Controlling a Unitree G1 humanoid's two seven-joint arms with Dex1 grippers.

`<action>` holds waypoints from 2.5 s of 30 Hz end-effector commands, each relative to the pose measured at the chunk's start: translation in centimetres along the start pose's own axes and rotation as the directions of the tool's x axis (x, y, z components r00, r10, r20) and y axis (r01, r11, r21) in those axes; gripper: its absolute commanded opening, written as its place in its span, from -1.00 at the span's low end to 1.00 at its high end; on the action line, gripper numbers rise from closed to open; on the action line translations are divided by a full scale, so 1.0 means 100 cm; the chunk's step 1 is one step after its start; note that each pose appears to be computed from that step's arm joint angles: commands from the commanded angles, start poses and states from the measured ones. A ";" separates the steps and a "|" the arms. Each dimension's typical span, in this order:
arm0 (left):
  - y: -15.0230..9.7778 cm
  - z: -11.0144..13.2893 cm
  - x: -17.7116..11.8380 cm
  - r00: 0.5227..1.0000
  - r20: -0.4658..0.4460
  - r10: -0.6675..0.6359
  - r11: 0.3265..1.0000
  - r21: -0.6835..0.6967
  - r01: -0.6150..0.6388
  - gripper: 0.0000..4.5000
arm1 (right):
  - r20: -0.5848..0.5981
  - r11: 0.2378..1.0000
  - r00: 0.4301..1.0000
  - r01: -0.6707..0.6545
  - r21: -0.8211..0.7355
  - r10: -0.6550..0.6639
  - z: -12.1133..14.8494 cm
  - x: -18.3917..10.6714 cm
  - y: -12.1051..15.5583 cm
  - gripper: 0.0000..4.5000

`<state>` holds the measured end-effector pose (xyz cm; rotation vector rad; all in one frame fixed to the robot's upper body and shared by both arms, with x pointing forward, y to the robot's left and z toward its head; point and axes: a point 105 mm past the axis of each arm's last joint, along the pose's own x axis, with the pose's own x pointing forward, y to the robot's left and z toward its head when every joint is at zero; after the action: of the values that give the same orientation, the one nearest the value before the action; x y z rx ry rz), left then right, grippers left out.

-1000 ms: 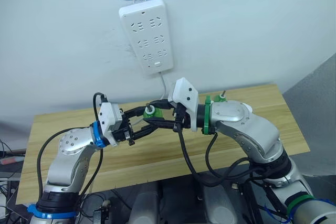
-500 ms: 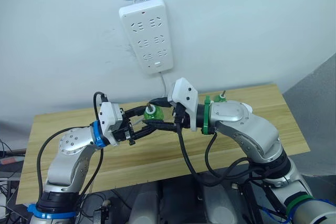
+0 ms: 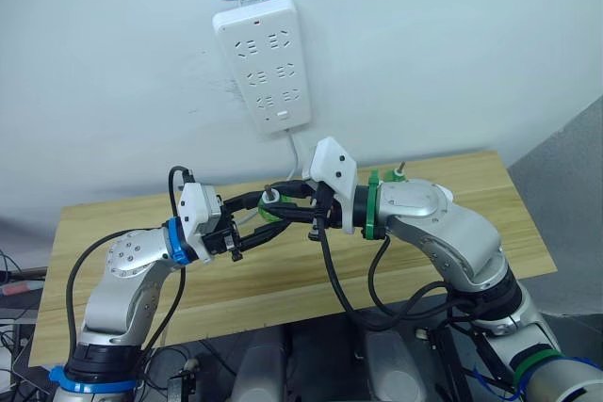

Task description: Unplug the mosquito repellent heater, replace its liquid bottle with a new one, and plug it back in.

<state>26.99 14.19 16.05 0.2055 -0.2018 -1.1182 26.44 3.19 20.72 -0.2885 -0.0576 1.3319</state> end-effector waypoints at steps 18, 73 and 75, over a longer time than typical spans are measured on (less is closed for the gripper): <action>0.002 0.021 -0.001 0.999 0.039 -0.005 0.999 0.036 0.003 0.99 | 0.043 0.999 0.998 -0.036 -0.019 0.037 0.010 0.001 0.008 -0.63; -0.006 0.063 0.033 0.831 0.555 0.036 0.960 -0.251 0.126 0.99 | 0.292 0.842 0.931 0.030 0.538 -0.220 0.066 -0.064 -0.019 -0.63; -0.006 0.065 0.034 0.825 0.563 0.039 0.961 -0.249 0.124 0.99 | 0.298 0.827 0.929 0.014 0.563 -0.219 0.067 -0.066 -0.017 -0.63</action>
<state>26.72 10.54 21.68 -0.3821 -0.5334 -1.2054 25.97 -2.15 27.36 0.4130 0.0523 1.1727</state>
